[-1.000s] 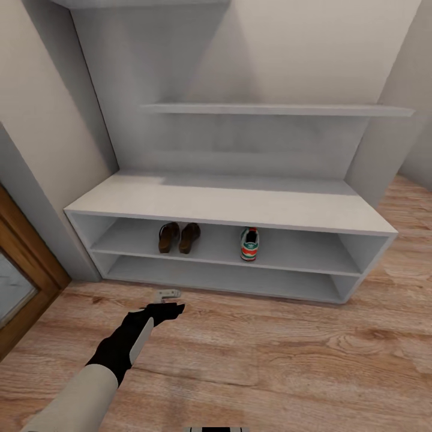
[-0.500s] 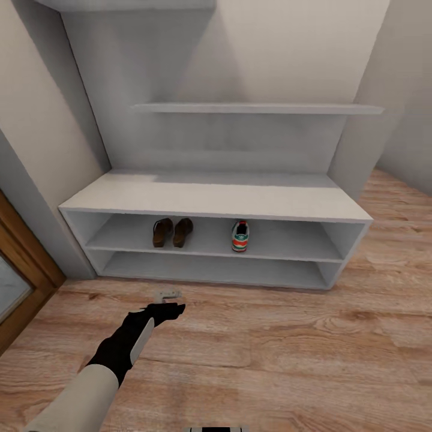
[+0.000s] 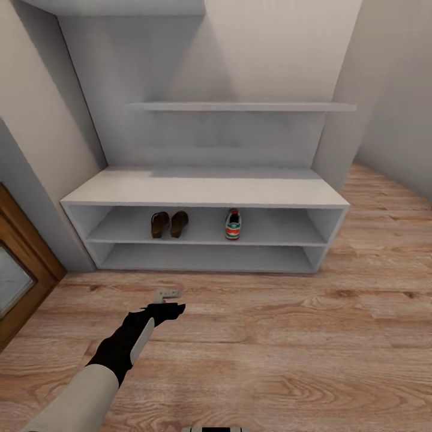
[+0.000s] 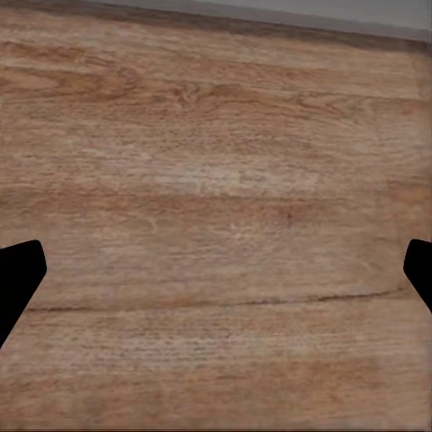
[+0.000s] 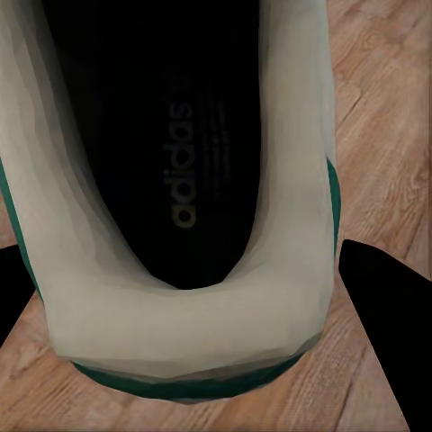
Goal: Pick up the two gym shoes and the two sandals from the corridor floor and place them onto the hallstand (shoe rack) in the corridor, making sure they are on the rack and not on the floor. Arrange them so the two gym shoes are next to each other and the two sandals are next to each other.
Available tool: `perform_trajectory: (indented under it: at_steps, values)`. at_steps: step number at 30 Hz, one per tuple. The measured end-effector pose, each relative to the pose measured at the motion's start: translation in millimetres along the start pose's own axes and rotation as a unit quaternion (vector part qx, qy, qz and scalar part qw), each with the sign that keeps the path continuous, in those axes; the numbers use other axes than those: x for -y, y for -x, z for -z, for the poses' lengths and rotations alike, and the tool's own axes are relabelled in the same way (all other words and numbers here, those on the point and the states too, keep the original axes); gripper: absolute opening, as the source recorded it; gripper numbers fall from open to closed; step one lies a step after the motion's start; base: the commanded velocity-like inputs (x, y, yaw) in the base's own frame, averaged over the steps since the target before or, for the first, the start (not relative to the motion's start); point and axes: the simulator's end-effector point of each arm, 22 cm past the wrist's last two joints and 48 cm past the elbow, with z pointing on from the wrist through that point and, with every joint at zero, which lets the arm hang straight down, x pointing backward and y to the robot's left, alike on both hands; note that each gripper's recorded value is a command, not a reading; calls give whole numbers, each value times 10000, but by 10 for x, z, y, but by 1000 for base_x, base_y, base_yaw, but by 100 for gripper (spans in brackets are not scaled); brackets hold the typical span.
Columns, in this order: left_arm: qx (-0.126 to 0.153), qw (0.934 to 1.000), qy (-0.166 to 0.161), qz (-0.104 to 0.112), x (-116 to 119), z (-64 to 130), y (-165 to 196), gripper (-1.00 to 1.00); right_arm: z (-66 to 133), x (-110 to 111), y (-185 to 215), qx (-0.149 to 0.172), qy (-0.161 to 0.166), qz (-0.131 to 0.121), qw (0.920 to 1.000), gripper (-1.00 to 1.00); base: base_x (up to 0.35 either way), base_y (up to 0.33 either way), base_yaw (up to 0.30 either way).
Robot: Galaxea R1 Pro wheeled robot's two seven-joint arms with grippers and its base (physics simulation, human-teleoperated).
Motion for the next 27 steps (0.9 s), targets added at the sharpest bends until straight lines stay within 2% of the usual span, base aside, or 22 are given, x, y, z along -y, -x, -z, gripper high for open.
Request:
perform_trajectory:
  at_steps: [15,16,18,19,23,24,25,27]
  values:
    - [44,10000,16,10,-36,3,19,100,-1,1,-7,-10,-1,-1,10000,-100,-40,-36,0]
    - [105,9999,20,7,-44,4,47,100,-2,0,-11,-14,0,1,10000,-100,-2,-2,0]
    - [574,9983,66,-40,-122,25,256,100,-13,-50,-68,-59,44,-6,10000,-100,-1,-1,0]
    - [792,9968,75,-59,-145,41,349,100,-29,-173,-190,-145,135,-30,9998,-100,0,0,0]
    - [1237,9922,-76,-124,-99,81,532,100,-48,-703,-679,-475,483,-76,9977,-100,0,0,0]
    - [1333,9907,-225,-159,-38,95,568,100,-34,-929,-878,-606,627,-85,9962,-100,0,0,0]
    - [1393,9891,-424,-204,41,108,585,100,4,-1248,-1149,-787,836,-100,9933,-100,0,0,0]
    - [1471,9849,-854,-331,134,155,572,100,126,-1815,-1572,-1057,1208,68,9870,-100,0,0,0]
